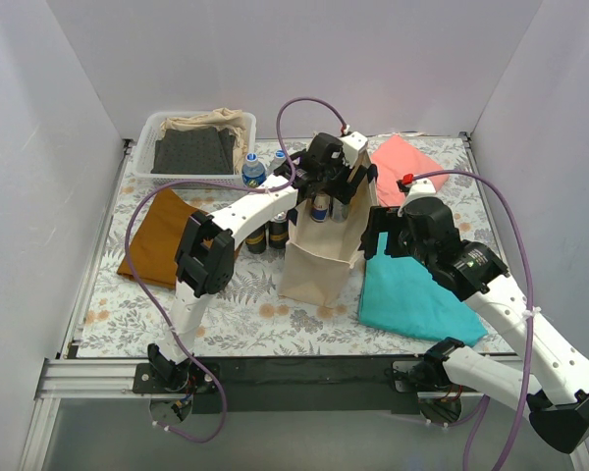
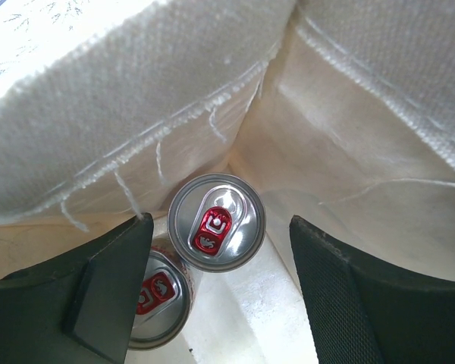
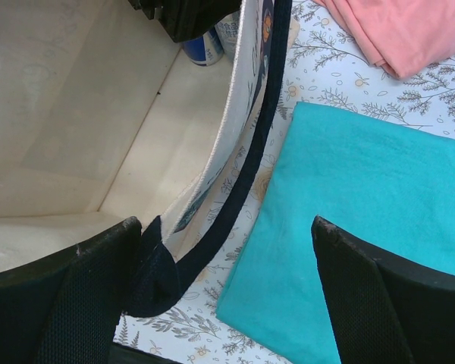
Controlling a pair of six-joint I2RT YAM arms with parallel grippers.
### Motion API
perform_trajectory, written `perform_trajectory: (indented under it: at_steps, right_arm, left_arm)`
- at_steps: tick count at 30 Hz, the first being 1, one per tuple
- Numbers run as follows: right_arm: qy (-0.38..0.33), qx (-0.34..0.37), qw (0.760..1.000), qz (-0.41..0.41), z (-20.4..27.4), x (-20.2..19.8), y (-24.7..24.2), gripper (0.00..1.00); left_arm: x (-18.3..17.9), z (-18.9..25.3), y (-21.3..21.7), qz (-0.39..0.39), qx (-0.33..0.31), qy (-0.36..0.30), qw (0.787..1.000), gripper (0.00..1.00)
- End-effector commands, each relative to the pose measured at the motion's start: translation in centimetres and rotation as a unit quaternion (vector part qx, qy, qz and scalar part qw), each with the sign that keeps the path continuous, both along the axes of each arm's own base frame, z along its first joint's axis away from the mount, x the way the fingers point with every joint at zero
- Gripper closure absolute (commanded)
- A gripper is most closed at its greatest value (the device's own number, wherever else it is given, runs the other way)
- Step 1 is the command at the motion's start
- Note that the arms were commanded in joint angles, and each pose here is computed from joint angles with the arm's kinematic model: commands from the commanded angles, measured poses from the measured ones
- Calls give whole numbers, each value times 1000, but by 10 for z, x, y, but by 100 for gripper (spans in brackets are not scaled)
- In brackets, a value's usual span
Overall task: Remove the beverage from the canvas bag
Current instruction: Take out the drink from the canvas bag.
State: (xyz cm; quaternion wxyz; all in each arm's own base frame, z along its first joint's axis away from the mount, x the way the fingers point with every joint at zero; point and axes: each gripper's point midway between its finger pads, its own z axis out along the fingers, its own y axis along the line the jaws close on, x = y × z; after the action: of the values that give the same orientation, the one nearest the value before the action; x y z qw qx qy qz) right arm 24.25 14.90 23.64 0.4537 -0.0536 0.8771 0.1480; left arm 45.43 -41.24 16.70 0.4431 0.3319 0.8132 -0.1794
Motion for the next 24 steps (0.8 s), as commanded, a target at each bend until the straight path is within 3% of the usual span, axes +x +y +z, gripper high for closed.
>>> perform_trajectory:
  at_steps: [1, 19, 24]
  right_arm:
    - [-13, 2, 1000, -7, 4, 5, -1, 2]
    - [-9, -1, 1000, -2, 3, 7, 2, 2]
    - [-8, 0, 1000, -1, 2, 6, 2, 2]
  left_arm:
    - [5, 16, 0, -2, 0, -15, 1000, 29]
    - [3, -3, -6, -19, 12, 4, 1000, 29]
    - [3, -1, -5, -20, 13, 0, 1000, 38]
